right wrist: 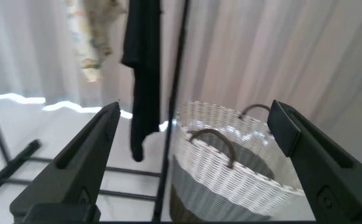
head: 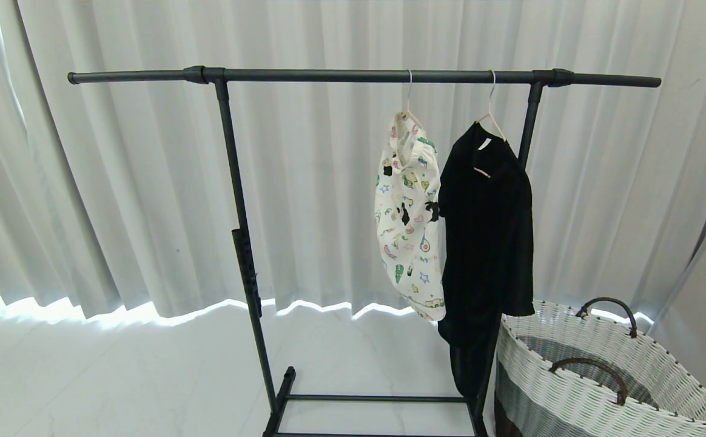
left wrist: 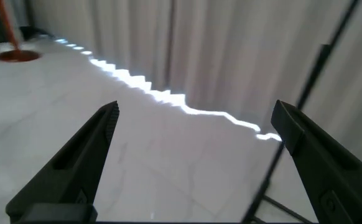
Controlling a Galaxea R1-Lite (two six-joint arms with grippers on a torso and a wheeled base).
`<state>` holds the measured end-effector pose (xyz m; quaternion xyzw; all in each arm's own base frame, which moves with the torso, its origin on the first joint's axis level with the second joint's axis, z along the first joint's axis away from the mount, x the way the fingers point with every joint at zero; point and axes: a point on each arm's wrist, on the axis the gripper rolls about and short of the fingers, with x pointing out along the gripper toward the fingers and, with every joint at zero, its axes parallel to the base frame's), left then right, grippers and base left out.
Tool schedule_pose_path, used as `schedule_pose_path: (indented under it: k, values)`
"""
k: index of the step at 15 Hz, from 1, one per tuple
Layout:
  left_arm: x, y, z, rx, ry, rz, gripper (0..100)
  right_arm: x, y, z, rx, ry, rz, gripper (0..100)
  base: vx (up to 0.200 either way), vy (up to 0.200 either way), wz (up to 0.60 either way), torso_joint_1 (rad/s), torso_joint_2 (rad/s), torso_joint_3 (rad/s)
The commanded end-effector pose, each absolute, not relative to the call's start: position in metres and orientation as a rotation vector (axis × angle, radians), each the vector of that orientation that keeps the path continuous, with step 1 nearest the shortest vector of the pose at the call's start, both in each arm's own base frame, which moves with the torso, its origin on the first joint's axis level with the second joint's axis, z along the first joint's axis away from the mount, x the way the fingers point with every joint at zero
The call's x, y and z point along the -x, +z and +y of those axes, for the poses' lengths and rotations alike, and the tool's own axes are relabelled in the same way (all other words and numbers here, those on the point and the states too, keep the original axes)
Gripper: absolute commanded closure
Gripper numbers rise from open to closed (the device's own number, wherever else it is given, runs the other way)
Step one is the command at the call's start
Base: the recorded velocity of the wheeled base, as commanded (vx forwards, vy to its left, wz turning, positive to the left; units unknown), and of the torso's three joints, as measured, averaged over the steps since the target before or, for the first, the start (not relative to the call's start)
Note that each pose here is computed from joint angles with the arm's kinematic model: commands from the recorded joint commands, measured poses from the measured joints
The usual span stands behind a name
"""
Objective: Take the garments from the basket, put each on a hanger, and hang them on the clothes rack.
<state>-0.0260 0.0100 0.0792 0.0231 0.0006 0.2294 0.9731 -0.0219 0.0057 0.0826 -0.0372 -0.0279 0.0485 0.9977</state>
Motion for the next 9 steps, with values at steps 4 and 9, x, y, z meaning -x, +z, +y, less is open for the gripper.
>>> schedule_pose_path:
  k: [4, 9]
  values:
    - [0.0252, 0.0794, 0.0069, 0.009, 0.311, -0.010, 0, 0.0216, 0.0817, 0.0008, 0.021, -0.120, -0.039, 0, 0.000, 0.000, 0.00, 0.000, 0.00, 0.000]
    - [0.0229, 0.0751, 0.0005, 0.009, 0.022, 0.011, 0, 0.0214, 0.0751, 0.0029, 0.011, -0.009, 0.025, 0, 0.000, 0.000, 0.00, 0.000, 0.00, 0.000]
